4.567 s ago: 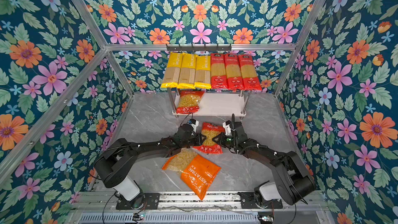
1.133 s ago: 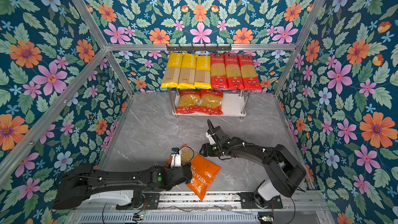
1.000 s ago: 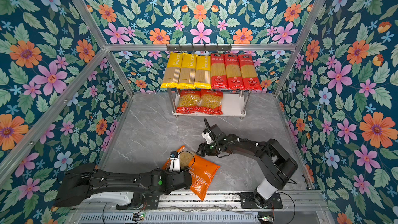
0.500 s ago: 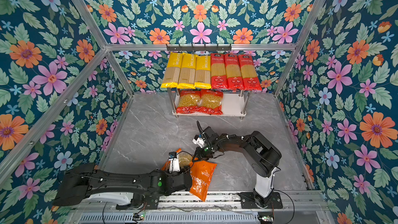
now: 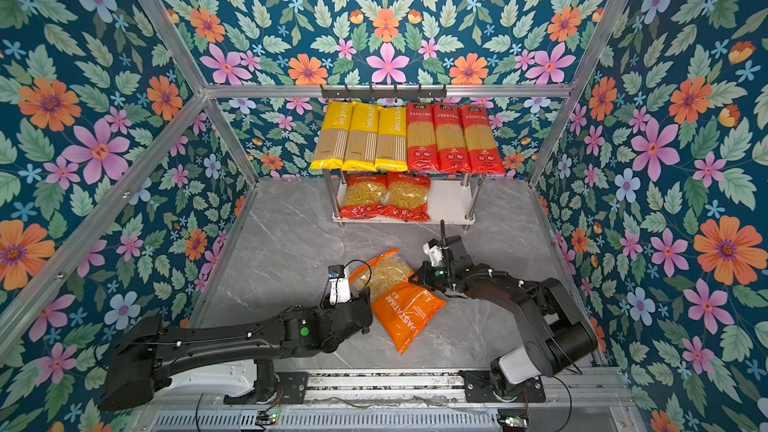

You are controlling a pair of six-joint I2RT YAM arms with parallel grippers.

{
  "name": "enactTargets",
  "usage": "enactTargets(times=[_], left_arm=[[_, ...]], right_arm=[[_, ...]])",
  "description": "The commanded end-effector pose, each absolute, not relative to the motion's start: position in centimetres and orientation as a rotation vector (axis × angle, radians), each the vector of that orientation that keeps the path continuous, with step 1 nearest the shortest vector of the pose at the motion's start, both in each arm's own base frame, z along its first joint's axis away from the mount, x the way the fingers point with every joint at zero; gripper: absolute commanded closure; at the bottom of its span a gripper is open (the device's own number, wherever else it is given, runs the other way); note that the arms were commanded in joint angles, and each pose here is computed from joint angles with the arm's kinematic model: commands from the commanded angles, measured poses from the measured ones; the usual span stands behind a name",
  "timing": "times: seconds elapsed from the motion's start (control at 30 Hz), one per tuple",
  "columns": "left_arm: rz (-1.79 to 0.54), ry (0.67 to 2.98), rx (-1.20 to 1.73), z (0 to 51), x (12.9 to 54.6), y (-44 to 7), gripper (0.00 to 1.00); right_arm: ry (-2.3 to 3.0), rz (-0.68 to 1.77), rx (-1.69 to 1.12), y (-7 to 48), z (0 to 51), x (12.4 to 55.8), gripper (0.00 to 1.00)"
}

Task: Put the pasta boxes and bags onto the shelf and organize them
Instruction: 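Reach both grippers to the orange macaroni bag and grasp its sides, then stand the orange macaroni bag upright between both grippers on the table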

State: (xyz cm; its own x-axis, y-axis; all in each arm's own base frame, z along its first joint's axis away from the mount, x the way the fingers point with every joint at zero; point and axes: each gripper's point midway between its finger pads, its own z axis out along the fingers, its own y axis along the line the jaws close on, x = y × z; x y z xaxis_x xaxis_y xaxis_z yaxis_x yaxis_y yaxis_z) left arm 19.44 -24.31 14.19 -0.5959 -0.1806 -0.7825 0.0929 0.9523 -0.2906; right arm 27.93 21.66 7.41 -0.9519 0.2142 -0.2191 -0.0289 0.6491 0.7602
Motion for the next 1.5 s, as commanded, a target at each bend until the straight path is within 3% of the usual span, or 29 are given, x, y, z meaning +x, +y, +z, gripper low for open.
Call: enactTargets(times=[0.0, 0.17, 0.27, 0.37, 0.57, 0.7, 0.9, 1.07, 1.23, 1.37, 1.47], left_arm=[[-0.409, 2.17, -0.026, 14.5, 20.2, -24.8, 0.35], [-0.518, 2.176, -0.003, 13.7, 20.3, -26.1, 0.35], [-0.618, 2.187, 0.033, 12.8, 20.0, -28.3, 0.35], [-0.771, 2.174, 0.048, 11.8, 19.8, -30.6, 0.3], [-1.109, 2.145, -0.049, 11.5, 20.7, -32.6, 0.29], [-1.164, 2.2, -0.042, 9.7, 20.1, -33.8, 0.29], [-1.032, 2.277, 0.027, 7.6, 20.8, -34.9, 0.31], [-1.13, 2.212, 0.018, 9.1, 21.7, -35.8, 0.32], [-0.968, 2.288, 0.033, 8.1, 22.2, -32.9, 0.32], [-0.872, 2.402, 0.038, 6.4, 21.0, -31.2, 0.31], [-0.906, 2.446, 0.003, 4.8, 19.6, -31.0, 0.31]], right_arm=[[2.548, 1.049, 0.287, 18.7, 7.0, 28.3, 1.0], [2.543, 1.015, 0.361, 17.4, 6.3, 26.6, 0.96], [2.583, 1.042, 0.319, 17.6, 6.8, 25.5, 0.8], [2.598, 0.89, 0.292, 15.3, 7.0, 25.1, 0.58], [2.609, 0.832, 0.315, 12.6, 8.2, 25.5, 0.38], [2.632, 0.79, 0.247, 14.2, 8.0, 25.3, 0.36], [2.698, 0.805, 0.146, 18.4, 6.4, 25.1, 0.36], [2.703, 1.028, 0.083, 22.0, 7.4, 24.5, 0.36], [2.68, 1.125, 0.19, 19.1, 7.8, 24.9, 0.34], [2.755, 0.848, 0.173, 15.4, 7.0, 24.1, 0.31], [2.751, 0.813, 0.167, 14.9, 7.1, 23.6, 0.29]])
